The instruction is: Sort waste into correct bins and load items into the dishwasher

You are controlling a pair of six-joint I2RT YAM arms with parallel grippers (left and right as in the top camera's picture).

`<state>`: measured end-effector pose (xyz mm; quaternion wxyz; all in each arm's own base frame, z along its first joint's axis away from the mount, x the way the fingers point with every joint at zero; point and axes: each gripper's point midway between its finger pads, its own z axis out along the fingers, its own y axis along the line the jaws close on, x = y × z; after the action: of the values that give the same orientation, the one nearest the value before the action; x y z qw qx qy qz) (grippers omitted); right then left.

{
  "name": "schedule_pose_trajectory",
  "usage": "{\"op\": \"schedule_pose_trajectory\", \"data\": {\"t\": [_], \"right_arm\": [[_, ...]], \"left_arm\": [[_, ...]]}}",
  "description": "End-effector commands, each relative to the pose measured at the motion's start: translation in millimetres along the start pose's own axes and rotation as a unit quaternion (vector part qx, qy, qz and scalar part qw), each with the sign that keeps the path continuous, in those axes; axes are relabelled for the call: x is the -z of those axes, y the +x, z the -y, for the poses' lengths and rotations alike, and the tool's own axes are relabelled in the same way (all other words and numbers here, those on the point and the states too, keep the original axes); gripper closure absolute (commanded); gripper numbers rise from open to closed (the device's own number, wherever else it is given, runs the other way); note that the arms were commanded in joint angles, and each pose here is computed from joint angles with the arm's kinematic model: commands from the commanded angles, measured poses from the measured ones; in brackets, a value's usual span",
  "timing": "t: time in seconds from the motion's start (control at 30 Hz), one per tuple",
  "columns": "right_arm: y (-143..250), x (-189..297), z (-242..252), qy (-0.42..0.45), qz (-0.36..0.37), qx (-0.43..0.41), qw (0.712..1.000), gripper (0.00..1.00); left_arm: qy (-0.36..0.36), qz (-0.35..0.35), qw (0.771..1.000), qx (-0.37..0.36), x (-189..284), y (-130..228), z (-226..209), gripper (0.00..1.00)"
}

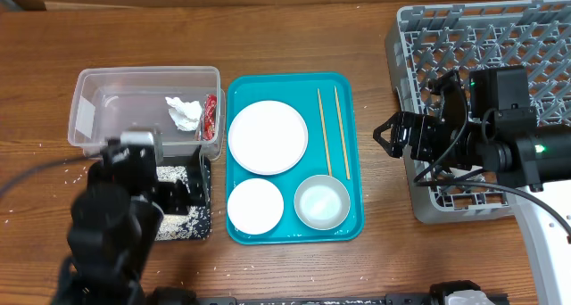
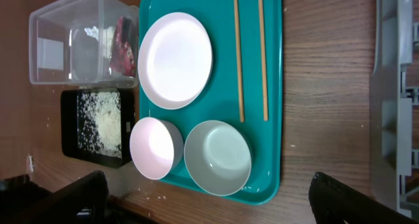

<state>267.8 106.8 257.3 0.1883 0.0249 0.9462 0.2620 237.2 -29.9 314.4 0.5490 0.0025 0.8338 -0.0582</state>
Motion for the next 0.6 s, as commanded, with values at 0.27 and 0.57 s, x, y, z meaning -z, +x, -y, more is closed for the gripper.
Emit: {"op": "schedule_pose_trajectory", "data": {"t": [0.27, 0.57], "right_arm": [[-4, 5, -5, -0.003, 0.011, 0.009, 1.0, 0.0], [-4, 5, -5, -0.003, 0.011, 0.009, 1.0, 0.0]], "left_arm": [[0.042, 0.126, 0.991, -0.018, -25, 97, -4, 0.0], [0.065, 0.145, 0.987, -0.021, -64, 143, -2, 0.0]]}}
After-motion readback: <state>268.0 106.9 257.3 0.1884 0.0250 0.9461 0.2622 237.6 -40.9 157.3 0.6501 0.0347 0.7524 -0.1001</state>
